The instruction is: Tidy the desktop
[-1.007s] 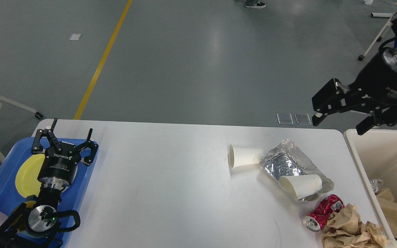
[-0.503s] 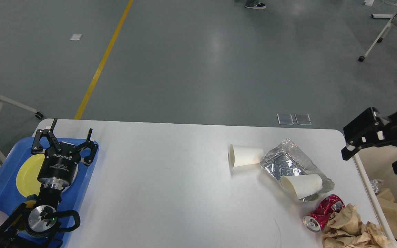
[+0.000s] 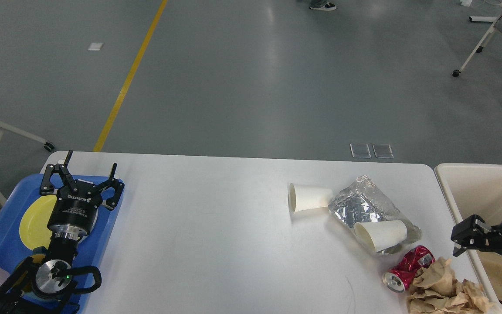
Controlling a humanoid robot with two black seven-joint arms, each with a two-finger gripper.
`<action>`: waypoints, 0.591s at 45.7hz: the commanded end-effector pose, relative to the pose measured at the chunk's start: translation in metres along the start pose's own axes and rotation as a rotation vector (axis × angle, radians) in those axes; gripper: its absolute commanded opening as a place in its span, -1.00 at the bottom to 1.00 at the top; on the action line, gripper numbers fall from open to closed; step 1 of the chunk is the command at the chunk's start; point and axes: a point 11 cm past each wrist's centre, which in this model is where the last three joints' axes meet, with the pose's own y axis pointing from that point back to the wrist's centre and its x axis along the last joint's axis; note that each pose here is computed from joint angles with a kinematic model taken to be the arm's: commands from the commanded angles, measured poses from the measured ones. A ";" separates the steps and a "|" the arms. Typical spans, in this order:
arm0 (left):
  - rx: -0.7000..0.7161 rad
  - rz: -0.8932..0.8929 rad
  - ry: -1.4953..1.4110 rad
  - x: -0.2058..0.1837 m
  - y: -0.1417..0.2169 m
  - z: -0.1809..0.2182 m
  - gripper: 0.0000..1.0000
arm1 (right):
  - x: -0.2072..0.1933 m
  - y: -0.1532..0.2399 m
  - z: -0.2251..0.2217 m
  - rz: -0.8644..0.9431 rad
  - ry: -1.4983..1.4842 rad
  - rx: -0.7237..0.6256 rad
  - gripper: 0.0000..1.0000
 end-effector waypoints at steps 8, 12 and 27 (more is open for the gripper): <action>-0.001 -0.001 0.001 0.000 0.000 0.000 0.92 | -0.009 -0.077 0.007 0.005 -0.086 0.004 1.00; 0.000 -0.001 0.000 0.000 0.000 0.000 0.92 | -0.016 -0.097 0.001 -0.006 -0.105 0.028 1.00; -0.001 -0.001 0.001 0.000 0.000 0.000 0.92 | -0.012 -0.154 0.023 0.098 -0.206 -0.036 1.00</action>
